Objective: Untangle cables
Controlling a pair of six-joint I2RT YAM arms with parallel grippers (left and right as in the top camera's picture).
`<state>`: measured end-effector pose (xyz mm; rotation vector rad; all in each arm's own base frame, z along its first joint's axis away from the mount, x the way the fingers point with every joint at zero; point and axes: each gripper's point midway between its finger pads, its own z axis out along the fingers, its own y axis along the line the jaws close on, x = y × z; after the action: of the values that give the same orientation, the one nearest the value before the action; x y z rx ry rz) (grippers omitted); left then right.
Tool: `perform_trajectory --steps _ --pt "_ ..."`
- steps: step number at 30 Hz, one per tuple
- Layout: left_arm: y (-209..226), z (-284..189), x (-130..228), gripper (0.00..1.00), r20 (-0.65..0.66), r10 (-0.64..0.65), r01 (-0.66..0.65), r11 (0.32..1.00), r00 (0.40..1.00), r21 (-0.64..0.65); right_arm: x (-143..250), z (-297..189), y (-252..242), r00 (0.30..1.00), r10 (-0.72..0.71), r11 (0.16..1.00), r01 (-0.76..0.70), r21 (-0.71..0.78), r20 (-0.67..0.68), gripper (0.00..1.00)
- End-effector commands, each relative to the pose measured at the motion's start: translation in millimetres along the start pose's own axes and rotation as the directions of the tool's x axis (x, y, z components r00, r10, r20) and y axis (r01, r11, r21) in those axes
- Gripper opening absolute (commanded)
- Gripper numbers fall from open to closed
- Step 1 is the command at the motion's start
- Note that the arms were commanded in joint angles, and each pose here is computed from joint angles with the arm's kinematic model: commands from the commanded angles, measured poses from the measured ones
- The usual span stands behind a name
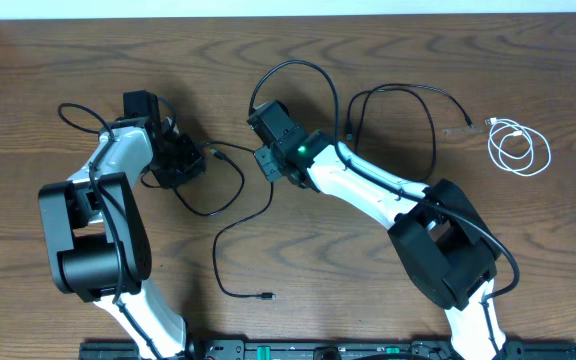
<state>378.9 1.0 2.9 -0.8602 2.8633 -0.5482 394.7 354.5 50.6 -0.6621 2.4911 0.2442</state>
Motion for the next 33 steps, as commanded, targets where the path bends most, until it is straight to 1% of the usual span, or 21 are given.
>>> perform_trajectory --steps 1,8,20,25,30,33 --pt "5.9 7.4 7.2 0.08 -0.033 0.001 -0.001 1.000 0.999 -0.002 -1.3 4.4 -5.9 1.000 0.007 1.000 -0.007 0.001 0.000 0.01" --pt "5.9 7.4 7.2 0.08 -0.033 0.001 -0.001 1.000 0.999 -0.002 -0.7 4.8 -2.8 0.999 0.027 0.996 -0.028 -0.079 -0.017 0.02" --pt "5.8 7.4 7.1 0.08 -0.032 0.001 -0.001 1.000 0.999 -0.002 -0.5 4.8 -2.3 0.999 0.029 0.995 -0.031 -0.091 -0.021 0.06" --pt "5.6 7.5 6.5 0.08 -0.030 0.002 -0.002 1.000 1.000 -0.001 1.7 3.3 10.6 0.999 0.027 0.986 -0.032 -0.165 -0.035 0.20" --pt "5.5 7.5 6.5 0.08 -0.030 0.002 -0.002 1.000 1.000 -0.001 7.5 9.6 15.1 0.998 0.025 0.981 -0.036 -0.193 -0.055 0.26" --pt "5.5 7.5 6.5 0.08 -0.030 0.002 -0.002 1.000 1.000 -0.001 12.2 14.2 17.7 0.997 0.024 0.977 -0.038 -0.208 -0.069 0.43"
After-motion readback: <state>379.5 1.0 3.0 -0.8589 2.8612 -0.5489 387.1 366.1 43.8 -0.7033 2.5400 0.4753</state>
